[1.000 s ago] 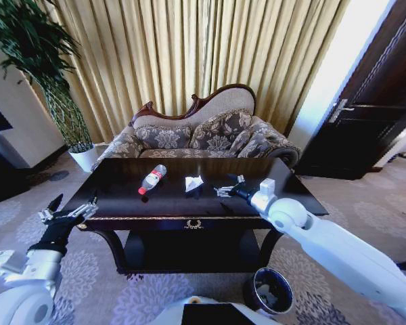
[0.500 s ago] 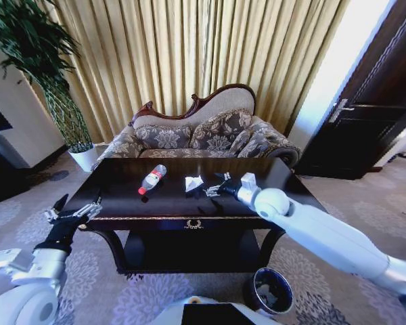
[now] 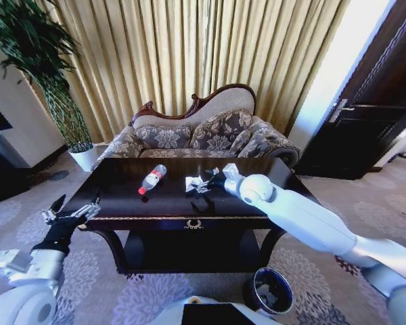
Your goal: Move to the front of the table and place the trash on the table into the trash bin.
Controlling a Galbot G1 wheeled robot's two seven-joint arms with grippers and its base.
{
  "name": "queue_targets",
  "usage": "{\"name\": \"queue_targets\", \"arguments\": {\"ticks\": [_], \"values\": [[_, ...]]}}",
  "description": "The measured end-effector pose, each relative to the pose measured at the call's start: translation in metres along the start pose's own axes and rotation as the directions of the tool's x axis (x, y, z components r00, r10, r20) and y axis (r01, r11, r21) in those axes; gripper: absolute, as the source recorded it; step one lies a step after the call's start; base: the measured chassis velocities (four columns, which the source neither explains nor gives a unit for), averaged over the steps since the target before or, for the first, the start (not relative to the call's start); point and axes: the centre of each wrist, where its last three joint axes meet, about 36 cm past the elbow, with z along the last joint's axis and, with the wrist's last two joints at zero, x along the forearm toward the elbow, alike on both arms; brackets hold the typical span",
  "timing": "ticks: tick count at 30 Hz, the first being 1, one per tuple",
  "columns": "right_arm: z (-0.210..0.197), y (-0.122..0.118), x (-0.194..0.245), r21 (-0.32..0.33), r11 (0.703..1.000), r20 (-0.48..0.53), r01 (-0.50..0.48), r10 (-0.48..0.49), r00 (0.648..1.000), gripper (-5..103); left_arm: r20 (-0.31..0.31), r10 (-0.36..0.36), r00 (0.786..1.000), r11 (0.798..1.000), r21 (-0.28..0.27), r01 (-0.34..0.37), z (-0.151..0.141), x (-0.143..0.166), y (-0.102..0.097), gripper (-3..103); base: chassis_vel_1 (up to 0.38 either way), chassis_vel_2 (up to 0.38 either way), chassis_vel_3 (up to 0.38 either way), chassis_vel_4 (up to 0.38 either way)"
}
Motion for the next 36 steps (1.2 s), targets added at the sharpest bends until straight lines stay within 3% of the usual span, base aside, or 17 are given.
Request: {"name": "queue_targets", "arguments": {"ticks": [6, 17, 22, 25, 30, 36], "values": [[0.009, -0.011, -0.004, 0.052, 0.998, 0.016, 0.034, -0.035, 0.999, 100, 0.002, 0.006, 1.0, 1.0, 0.0, -0.006, 0.0, 0.0, 0.0, 100, 0.0, 0.0, 0.0, 0.0], [0.017, -0.012, -0.012, 0.057, 0.998, 0.031, 0.029, -0.031, 0.999, 97, 0.002, 0.021, 1.0, 1.0, 0.007, -0.021, 0.001, -0.001, -0.002, 100, 0.0, 0.0, 0.0, 0.0], [0.019, -0.009, -0.017, 0.06, 0.998, 0.041, 0.029, -0.031, 0.999, 83, 0.002, 0.023, 1.0, 1.0, 0.009, -0.023, 0.001, 0.0, -0.002, 100, 0.0, 0.0, 0.0, 0.0], [0.021, -0.009, -0.019, 0.061, 0.998, 0.045, 0.025, -0.028, 0.999, 67, 0.002, 0.025, 1.0, 1.0, 0.011, -0.025, 0.002, 0.0, -0.002, 100, 0.0, 0.0, 0.0, 0.0], [0.023, -0.009, -0.019, 0.057, 0.998, 0.047, 0.021, -0.023, 0.999, 56, 0.006, 0.022, 1.0, 1.0, 0.006, -0.022, 0.001, 0.0, -0.001, 100, 0.0, 0.0, 0.0, 0.0], [0.028, -0.014, -0.015, 0.043, 0.999, 0.05, -0.002, 0.0, 0.999, 28, 0.008, 0.025, 1.0, 1.0, 0.006, -0.025, 0.001, -0.001, -0.001, 100, 0.0, 0.0, 0.0, 0.0]]}}
